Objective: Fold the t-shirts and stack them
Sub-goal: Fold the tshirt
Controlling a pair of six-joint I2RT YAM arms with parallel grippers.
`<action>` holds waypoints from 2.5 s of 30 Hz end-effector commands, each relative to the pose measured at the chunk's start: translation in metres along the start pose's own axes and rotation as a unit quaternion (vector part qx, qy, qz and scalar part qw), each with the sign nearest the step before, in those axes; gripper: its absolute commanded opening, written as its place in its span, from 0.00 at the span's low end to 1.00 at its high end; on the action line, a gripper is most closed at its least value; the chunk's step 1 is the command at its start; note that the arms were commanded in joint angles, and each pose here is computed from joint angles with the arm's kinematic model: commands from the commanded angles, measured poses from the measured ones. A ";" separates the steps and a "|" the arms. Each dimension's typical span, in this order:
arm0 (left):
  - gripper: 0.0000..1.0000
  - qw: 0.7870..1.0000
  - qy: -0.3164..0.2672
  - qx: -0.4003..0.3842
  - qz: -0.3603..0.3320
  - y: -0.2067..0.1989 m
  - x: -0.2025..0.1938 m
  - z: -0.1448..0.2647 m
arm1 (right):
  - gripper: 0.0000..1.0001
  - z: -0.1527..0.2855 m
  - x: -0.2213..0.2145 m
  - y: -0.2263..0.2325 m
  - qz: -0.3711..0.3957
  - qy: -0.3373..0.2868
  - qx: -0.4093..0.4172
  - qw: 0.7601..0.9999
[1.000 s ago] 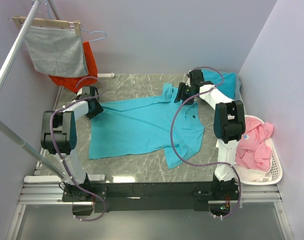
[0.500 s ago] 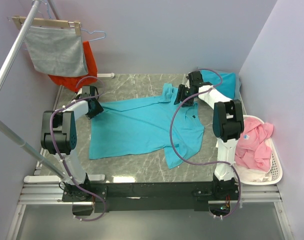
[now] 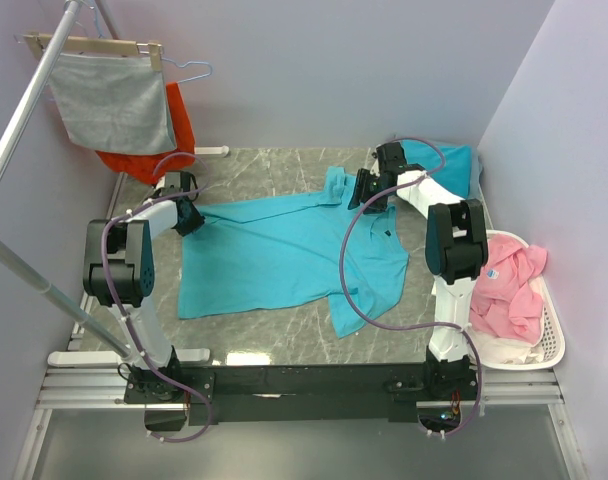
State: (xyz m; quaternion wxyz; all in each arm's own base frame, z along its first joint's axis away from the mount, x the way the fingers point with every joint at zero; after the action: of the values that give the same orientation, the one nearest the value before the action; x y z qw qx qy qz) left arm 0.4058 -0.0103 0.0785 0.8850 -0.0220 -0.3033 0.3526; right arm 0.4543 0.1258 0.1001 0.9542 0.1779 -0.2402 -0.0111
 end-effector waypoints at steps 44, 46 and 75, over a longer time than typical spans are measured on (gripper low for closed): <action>0.01 0.998 -0.021 0.052 0.011 0.040 0.027 0.011 | 0.56 0.014 -0.015 -0.037 -0.017 0.001 -0.101 0.995; 0.01 0.999 -0.014 0.044 0.011 0.038 0.025 0.007 | 0.57 0.021 -0.002 -0.026 -0.013 -0.021 -0.072 0.997; 0.01 0.999 0.030 -0.014 0.008 0.018 0.006 -0.013 | 0.61 -0.061 0.086 0.028 -0.032 -0.051 0.109 0.992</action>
State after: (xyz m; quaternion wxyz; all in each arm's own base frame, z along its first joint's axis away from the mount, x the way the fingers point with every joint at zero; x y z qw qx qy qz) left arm 0.4029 0.0171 0.0745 0.8838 -0.0374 -0.2898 0.3653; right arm 0.5530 0.1497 0.0935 0.9262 0.2593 -0.2705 -0.0413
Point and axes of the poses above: each gripper's point midway between its finger pads, its own z axis back along the fingers, its own y axis along the line the jaws close on, x = y × z, the point moved 6 cm from there along z, back along the fingers, and after that the axes turned 6 degrees about z, right-handed, at the moved point
